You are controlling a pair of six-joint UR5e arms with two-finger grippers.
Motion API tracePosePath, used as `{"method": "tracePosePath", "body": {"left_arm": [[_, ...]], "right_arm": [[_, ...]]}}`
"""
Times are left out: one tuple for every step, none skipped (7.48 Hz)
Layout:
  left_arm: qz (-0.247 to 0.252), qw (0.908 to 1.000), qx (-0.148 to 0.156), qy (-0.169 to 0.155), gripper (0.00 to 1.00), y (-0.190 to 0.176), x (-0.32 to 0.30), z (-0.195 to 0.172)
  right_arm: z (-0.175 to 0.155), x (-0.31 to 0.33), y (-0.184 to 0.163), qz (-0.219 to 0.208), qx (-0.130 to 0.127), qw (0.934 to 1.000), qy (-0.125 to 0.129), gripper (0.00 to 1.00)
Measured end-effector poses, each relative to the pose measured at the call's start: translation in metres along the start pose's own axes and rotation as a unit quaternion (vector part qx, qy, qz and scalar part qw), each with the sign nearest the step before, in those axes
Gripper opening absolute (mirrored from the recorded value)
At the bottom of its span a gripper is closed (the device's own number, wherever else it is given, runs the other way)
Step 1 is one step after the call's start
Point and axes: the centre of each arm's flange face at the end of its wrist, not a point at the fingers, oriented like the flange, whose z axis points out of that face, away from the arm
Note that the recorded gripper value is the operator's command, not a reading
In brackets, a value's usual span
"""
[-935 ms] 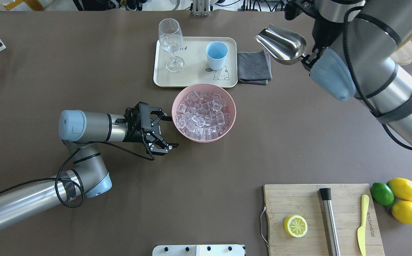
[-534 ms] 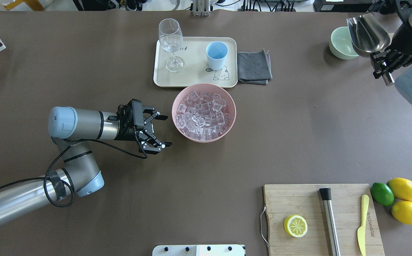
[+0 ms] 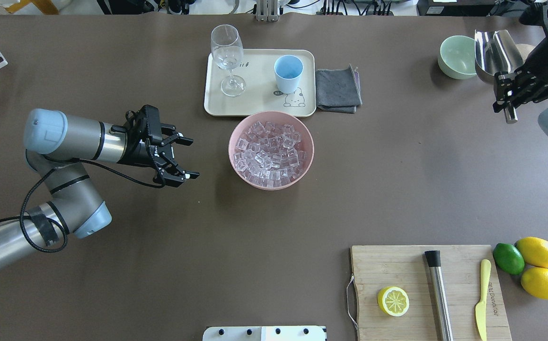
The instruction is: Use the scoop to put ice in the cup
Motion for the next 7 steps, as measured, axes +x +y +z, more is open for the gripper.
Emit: {"method": "tracePosePath", "body": {"left_arm": [[-0.019,0.9994,-0.025,-0.011,0.99,0.002,-0.003,-0.023],[-0.044,0.9972,-0.053,-0.030,0.99,0.007,-0.005,-0.048],[-0.075,0.9919,-0.087,-0.054,0.99,0.017,-0.008,-0.075],[-0.109,0.9842,-0.117,-0.076,0.99,0.028,-0.015,-0.095],[-0.149,0.9734,-0.144,-0.099,0.99,0.039,-0.026,-0.112],[-0.185,0.9603,-0.168,-0.124,0.99,0.053,-0.041,-0.129],[-0.216,0.9476,-0.189,-0.140,0.99,0.069,-0.055,-0.144]], "right_arm": [[0.009,-0.003,-0.002,0.034,0.002,0.9992,-0.021,0.00],[0.024,-0.010,0.002,0.051,0.005,0.9979,-0.040,0.00],[0.050,-0.017,0.016,0.056,0.007,0.9967,-0.059,0.00],[0.077,-0.018,0.033,0.051,0.009,0.9960,-0.073,0.00],[0.101,-0.023,0.051,0.046,0.003,0.9952,-0.086,0.00],[0.116,-0.028,0.063,0.044,-0.007,0.9946,-0.094,0.00],[0.127,-0.028,0.072,0.044,-0.019,0.9943,-0.095,0.00]]}}
